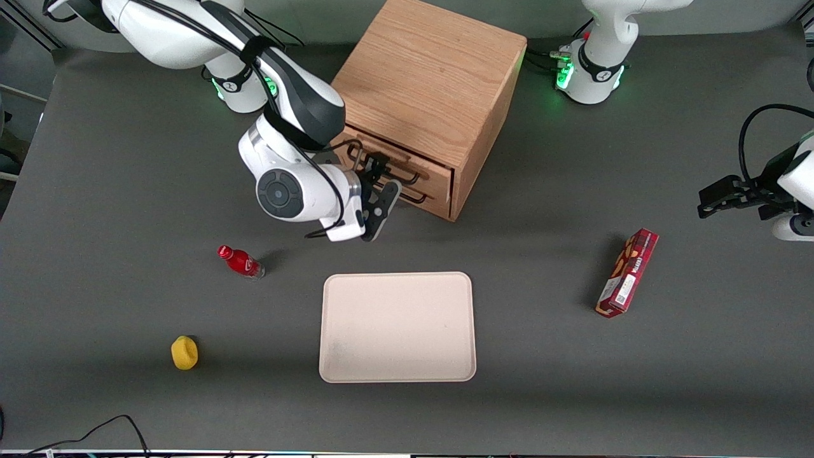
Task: Open upper drawer
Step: 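Pull the upper drawer handle outward from the cabinet with the right gripper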
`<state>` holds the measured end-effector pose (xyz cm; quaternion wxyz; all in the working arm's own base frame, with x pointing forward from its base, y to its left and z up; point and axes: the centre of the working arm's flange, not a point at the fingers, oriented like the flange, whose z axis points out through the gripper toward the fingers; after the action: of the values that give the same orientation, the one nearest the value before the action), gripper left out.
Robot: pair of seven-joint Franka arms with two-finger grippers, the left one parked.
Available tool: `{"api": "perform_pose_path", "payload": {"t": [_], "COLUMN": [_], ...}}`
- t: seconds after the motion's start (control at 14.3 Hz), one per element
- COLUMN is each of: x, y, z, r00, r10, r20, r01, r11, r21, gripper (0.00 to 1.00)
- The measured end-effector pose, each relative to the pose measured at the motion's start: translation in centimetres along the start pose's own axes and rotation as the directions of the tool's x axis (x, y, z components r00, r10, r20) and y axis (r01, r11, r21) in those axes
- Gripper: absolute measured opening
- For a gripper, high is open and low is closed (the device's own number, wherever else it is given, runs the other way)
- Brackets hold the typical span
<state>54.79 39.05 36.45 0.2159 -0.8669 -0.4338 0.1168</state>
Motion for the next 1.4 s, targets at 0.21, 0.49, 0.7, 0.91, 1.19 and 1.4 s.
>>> {"api": "perform_pose_path", "payload": {"t": [0.21,0.49,0.7,0.91,1.19,1.4], "x": [0.4,0.2,0.4,0.4,0.1,-0.2], "y": [3.9,5.8,7.4,9.3,11.8,13.9], "z": [-0.2,-2.2,-3.7,-4.7,-6.2,-7.2], "r00": [0.999,0.998,0.998,0.998,0.998,0.997], "r10": [0.033,0.056,0.063,0.049,0.024,-0.007], "r20": [-0.025,-0.011,-0.007,-0.029,-0.059,-0.082], "r01": [-0.034,-0.056,-0.063,-0.049,-0.025,0.003], "r11": [0.999,0.998,0.998,0.999,0.999,0.999], "r21": [-0.011,-0.002,0.012,0.002,-0.025,-0.048], "gripper": [1.00,1.00,1.00,1.00,1.00,1.00]}}
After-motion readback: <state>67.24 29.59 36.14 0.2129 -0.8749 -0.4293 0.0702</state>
